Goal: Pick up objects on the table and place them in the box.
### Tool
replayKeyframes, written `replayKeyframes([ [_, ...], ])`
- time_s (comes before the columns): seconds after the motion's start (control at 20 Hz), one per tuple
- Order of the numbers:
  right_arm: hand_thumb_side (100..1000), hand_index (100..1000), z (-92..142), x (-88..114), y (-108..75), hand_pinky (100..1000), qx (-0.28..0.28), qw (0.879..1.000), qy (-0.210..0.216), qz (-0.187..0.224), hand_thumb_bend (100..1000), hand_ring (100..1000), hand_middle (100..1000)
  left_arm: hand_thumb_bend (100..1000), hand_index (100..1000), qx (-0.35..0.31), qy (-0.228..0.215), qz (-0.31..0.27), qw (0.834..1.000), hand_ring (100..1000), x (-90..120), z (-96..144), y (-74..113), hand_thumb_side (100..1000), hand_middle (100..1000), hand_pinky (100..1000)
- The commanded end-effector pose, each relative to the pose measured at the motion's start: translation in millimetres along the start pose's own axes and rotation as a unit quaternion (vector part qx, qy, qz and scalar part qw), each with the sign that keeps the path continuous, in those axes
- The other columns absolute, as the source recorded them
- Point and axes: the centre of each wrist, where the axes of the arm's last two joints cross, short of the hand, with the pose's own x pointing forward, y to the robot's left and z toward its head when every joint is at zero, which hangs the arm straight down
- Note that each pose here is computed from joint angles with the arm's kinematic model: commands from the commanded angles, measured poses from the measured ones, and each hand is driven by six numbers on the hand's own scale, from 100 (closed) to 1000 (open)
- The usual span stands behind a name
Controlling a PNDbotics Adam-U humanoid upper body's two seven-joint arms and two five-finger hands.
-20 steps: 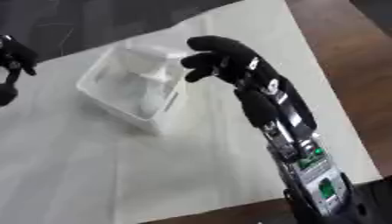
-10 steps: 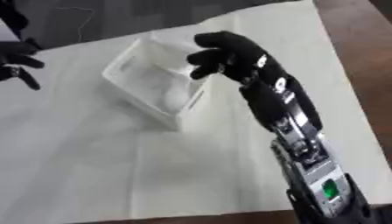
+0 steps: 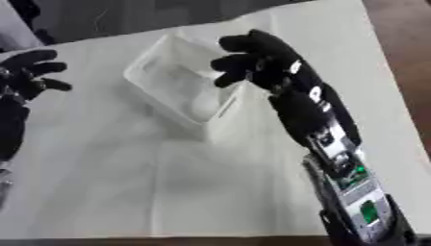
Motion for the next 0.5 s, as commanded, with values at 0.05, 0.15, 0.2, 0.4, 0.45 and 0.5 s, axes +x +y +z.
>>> replayKeyframes([
  [0.05, 1000, 1000, -7.9, 4.4, -1.0, 704, 0.012, 1.0, -0.018, 0.002, 100, 826, 896, 613, 930, 0.025, -0.021, -0.015, 0.999, 806, 4.5, -5.5, -3.3, 971, 814, 632],
  [0.15, 1000, 1000, -8.1, 4.4, -1.0, 704, 0.014, 1.0, -0.019, 0.002, 100, 826, 896, 618, 932, 0.033, -0.024, -0.022, 0.999, 798, 4.4, -6.1, -7.5, 968, 812, 618],
  [0.2, 1000, 1000, -8.1, 4.4, -1.1, 704, 0.014, 1.0, -0.019, 0.002, 100, 826, 896, 619, 930, 0.035, -0.024, -0.024, 0.999, 791, 4.4, -6.4, -9.1, 964, 807, 609],
  [0.4, 1000, 1000, -7.6, 4.4, -1.3, 703, 0.013, 1.0, -0.018, 0.002, 100, 826, 895, 636, 890, 0.043, -0.029, -0.028, 0.998, 762, 4.4, -6.6, -11.5, 937, 764, 559],
  [0.45, 1000, 1000, -7.5, 4.3, -1.2, 703, 0.012, 1.0, -0.018, 0.002, 100, 826, 895, 637, 892, 0.045, -0.029, -0.028, 0.998, 757, 4.4, -6.5, -11.9, 935, 764, 551],
  [0.5, 1000, 1000, -7.3, 4.3, -1.1, 703, 0.012, 1.0, -0.017, 0.002, 100, 825, 895, 637, 893, 0.046, -0.03, -0.028, 0.998, 756, 4.3, -6.3, -12.1, 935, 763, 549],
])
